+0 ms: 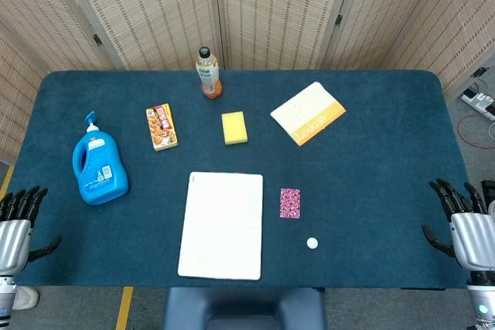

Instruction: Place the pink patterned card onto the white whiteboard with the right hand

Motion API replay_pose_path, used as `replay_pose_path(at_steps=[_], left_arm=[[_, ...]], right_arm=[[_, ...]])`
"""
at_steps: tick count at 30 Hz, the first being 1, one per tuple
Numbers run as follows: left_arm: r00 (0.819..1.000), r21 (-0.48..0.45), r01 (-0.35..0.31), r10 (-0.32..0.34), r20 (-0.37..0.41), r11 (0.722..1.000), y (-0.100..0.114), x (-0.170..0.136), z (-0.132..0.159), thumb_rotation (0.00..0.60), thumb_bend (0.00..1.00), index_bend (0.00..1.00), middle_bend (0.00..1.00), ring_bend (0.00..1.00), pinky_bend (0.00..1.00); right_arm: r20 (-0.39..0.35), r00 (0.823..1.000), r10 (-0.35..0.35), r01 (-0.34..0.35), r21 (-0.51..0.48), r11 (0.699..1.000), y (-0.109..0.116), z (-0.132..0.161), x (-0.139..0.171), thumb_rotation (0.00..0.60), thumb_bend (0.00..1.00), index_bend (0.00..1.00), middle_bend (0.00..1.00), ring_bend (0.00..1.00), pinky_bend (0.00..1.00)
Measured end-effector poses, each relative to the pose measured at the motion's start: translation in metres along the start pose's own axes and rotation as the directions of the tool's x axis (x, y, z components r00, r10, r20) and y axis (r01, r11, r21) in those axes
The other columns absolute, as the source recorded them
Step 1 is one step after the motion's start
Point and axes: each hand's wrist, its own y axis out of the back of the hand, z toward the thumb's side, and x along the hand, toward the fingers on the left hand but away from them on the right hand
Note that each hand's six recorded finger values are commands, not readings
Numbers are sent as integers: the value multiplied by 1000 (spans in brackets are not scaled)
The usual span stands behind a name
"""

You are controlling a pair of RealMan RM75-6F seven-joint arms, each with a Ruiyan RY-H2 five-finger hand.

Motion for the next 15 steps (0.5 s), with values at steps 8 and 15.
replay_pose_path(at_steps=[8, 15], left_arm=[[1000, 3, 0, 0, 2, 1000, 0, 1, 0, 600, 247, 118, 103, 84, 0], [1000, 0, 6, -6, 6, 1000, -1, 1, 1, 600, 247, 126, 103, 84, 0]], right_arm=[[-14, 1000, 16, -16, -2, 1000, -2, 4, -2, 600, 331, 111, 148, 240, 54], [-18, 1000, 15, -15, -4, 1000, -1, 4, -2, 600, 331, 111, 150, 242, 54]])
